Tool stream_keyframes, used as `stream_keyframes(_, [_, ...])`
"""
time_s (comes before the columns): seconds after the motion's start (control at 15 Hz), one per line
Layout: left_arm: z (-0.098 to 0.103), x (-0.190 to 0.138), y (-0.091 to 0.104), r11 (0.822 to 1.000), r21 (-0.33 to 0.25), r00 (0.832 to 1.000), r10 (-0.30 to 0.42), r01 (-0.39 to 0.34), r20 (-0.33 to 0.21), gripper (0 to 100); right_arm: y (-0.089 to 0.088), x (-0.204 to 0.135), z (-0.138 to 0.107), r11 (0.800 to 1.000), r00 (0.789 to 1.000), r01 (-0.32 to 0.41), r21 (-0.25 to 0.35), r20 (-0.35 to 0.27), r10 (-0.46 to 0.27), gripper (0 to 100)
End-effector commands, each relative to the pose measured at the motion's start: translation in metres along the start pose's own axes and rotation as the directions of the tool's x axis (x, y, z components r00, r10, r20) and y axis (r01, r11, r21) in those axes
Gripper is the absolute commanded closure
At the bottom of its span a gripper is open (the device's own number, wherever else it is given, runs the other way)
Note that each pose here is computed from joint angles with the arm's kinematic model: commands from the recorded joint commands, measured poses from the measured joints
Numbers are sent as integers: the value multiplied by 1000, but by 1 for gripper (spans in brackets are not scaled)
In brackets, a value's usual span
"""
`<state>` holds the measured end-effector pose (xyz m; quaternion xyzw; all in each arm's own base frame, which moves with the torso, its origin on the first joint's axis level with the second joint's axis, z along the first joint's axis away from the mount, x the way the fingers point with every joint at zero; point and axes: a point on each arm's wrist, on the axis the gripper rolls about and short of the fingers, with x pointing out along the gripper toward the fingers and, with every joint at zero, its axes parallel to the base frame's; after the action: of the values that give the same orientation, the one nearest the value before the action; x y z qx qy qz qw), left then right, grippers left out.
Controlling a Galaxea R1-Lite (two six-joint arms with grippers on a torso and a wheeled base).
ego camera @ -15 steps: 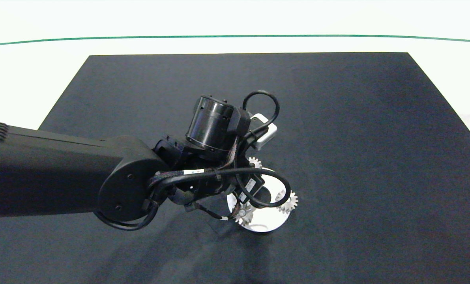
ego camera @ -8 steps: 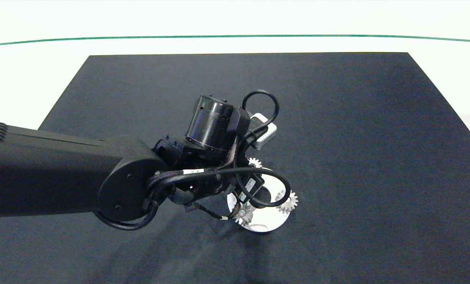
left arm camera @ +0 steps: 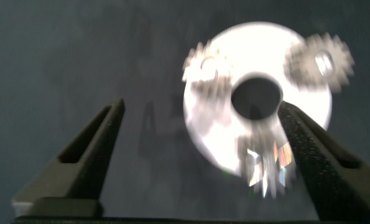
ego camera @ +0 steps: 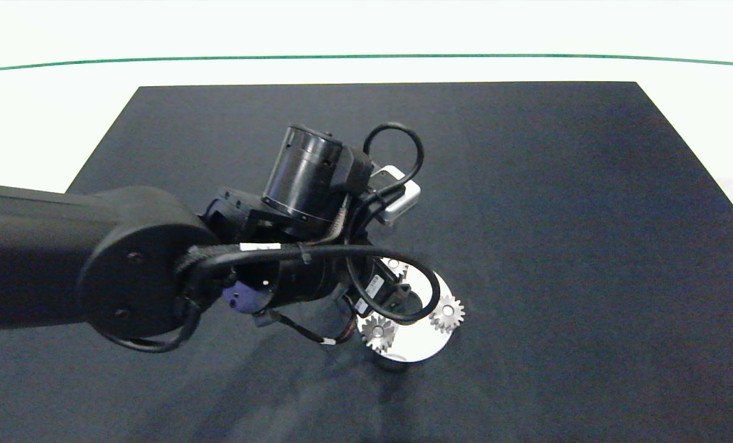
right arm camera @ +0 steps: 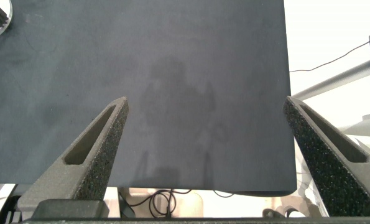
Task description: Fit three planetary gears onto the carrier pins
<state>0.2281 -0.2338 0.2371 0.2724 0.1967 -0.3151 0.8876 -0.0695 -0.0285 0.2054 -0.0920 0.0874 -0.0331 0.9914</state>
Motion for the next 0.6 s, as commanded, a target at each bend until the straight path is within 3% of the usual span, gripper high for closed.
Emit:
stream_keyframes(0.07, [11,-99,29,995,-92,997,37,-30,71,0,1,4,2,1000,1000,-1,-14,-26,1,0])
stream_keyframes(0.13, [1,-119,43,979,-191,996,76,-66,47,0,1,4,4,1000,1000,0,-15,-24,-1,0])
stream_keyframes(0.2, [-8,-137,61,940,-317,989,144,-128,27,0,1,4,5,1000,1000,0,-17,-26,0,0])
stream_keyframes(0.27, [-20,-159,76,897,-398,976,218,-195,13,0,1,6,8,1000,999,1,-19,-32,-1,0])
stream_keyframes(0.33, [-36,-187,84,859,-436,956,292,-267,-11,0,1,6,13,1000,999,0,-19,-33,-1,0])
stream_keyframes(0.4, [-53,-218,86,812,-468,926,376,-348,-37,0,1,8,20,1000,999,4,-20,-40,-5,0])
stream_keyframes(0.47, [-70,-245,83,755,-492,885,459,-432,-74,0,1,10,27,1000,999,14,-18,-45,-15,0])
stream_keyframes(0.6, [-103,-285,64,597,-530,761,629,-602,-156,0,3,9,34,998,997,63,-13,-53,-63,0])
